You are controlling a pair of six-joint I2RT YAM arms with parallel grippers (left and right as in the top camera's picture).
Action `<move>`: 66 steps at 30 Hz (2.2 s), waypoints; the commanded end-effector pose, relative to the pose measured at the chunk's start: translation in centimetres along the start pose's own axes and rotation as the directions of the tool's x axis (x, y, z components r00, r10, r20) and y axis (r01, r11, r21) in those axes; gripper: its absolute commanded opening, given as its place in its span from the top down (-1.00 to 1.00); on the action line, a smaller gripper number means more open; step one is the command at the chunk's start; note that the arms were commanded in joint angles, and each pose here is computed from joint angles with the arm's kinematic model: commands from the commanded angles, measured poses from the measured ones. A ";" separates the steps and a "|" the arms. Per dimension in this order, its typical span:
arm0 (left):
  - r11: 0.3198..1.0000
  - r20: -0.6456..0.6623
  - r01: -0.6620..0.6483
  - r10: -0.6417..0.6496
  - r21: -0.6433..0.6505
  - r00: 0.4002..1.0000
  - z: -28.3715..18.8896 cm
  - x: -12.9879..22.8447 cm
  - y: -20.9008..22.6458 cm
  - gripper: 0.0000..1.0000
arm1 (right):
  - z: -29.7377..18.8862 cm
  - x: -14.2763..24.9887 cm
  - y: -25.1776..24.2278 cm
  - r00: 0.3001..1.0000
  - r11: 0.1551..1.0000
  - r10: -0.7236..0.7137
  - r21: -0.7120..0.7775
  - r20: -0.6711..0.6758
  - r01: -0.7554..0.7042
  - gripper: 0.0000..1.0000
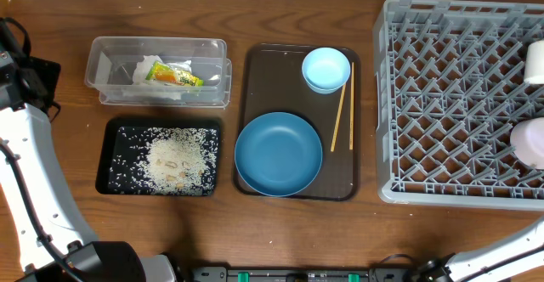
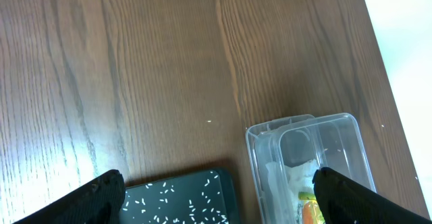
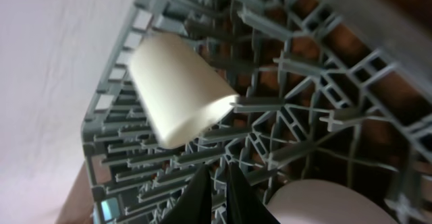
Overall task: Sort waste into correct bins and load items into the dishwasher rack
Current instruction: 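Place the white cup upside down in the rack's right edge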
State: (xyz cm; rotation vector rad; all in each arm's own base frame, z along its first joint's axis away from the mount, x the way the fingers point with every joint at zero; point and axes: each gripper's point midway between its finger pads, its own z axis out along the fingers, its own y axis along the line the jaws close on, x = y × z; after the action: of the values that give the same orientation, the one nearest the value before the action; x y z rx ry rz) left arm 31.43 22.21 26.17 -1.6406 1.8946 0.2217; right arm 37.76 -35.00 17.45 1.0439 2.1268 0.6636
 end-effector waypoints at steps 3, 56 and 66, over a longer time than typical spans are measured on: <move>1.000 0.004 -0.004 0.004 -0.007 1.000 0.0 -0.2 0.2 -0.84 | -2.5 -0.9 2.8 0.997 0.998 -0.039 0.059 0.072 0.035 0.84; 1.000 0.004 -0.004 0.004 -0.007 1.000 0.0 -0.2 0.2 -0.84 | 6.5 1.3 3.9 0.971 0.759 -0.237 0.630 0.029 0.167 0.87; 1.000 0.004 -0.004 0.004 -0.007 1.000 0.0 -0.2 0.2 -0.83 | 6.2 3.5 2.0 0.983 0.725 -0.175 0.669 -0.051 0.164 0.98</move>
State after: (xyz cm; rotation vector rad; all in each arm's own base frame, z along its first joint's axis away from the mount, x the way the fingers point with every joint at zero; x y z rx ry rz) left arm 31.42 22.22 26.17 -1.6410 1.8941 0.2220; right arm 42.30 -29.86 13.65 1.1441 2.4743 -0.2409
